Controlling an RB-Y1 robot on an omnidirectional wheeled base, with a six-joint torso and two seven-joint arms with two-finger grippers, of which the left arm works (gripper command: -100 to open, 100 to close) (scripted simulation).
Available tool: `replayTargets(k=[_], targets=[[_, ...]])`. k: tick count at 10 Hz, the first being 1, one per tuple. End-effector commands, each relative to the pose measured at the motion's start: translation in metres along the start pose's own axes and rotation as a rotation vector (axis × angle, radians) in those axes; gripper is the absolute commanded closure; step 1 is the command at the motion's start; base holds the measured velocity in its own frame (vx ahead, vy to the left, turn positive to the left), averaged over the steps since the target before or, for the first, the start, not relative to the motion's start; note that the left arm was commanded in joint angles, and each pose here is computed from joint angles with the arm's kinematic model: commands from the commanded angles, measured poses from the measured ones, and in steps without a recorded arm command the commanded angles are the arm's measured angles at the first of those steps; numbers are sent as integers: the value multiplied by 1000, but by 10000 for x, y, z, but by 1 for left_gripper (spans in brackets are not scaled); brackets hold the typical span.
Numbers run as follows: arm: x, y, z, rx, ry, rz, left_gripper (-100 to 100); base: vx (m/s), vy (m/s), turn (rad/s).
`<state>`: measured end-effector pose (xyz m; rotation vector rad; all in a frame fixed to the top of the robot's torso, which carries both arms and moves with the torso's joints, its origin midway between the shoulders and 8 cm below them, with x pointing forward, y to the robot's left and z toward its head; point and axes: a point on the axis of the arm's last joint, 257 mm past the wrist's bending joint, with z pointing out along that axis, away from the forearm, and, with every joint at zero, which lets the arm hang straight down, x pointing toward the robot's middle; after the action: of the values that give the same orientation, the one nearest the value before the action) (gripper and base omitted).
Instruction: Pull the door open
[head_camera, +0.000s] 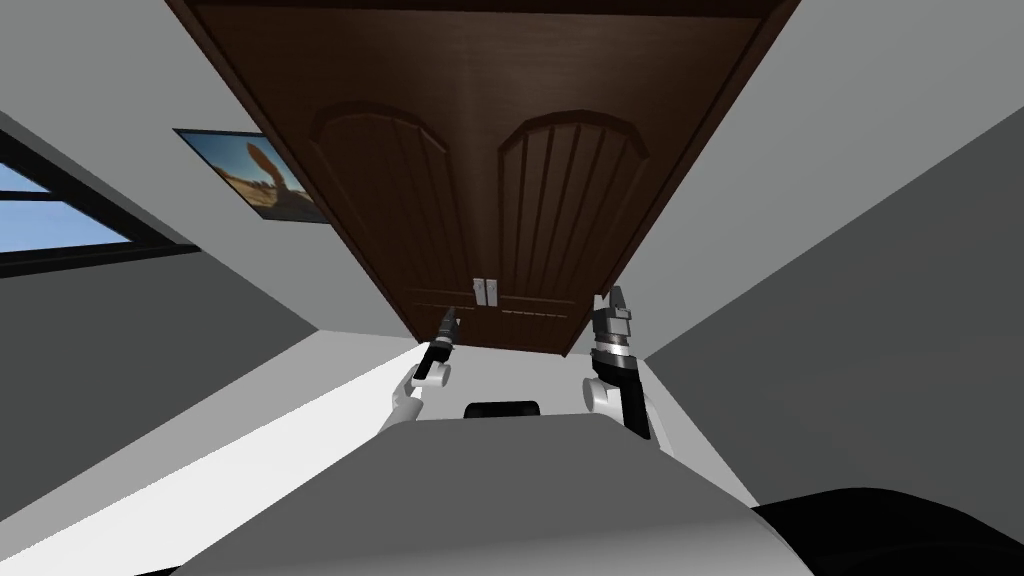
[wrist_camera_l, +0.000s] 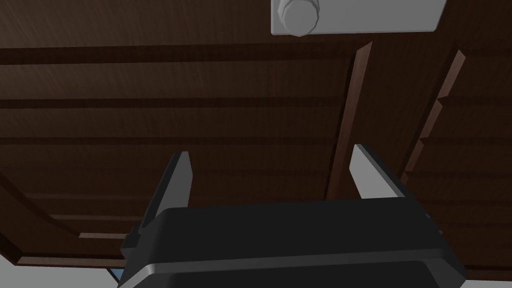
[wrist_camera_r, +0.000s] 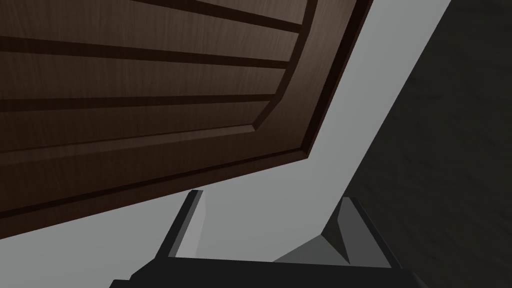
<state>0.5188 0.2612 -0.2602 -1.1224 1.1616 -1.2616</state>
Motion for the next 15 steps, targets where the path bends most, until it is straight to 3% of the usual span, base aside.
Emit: replayTargets(k=[1,6,8,9,10,15], targets=[[12,94,28,-21,5,-3,-100,148,22,-88],[66,339,130,-83,21,-10,-100,154,28,-67],[74,343,134,-83,22,-10,-100,144,11,-41],[-228,461,45,-110,-17,2,-100,-27,18,72],[-321,491,17,-117,-29,5,-100,-67,11,43],[-1296,677,-295,-172,-155,39,-100,-43,8,-3]])
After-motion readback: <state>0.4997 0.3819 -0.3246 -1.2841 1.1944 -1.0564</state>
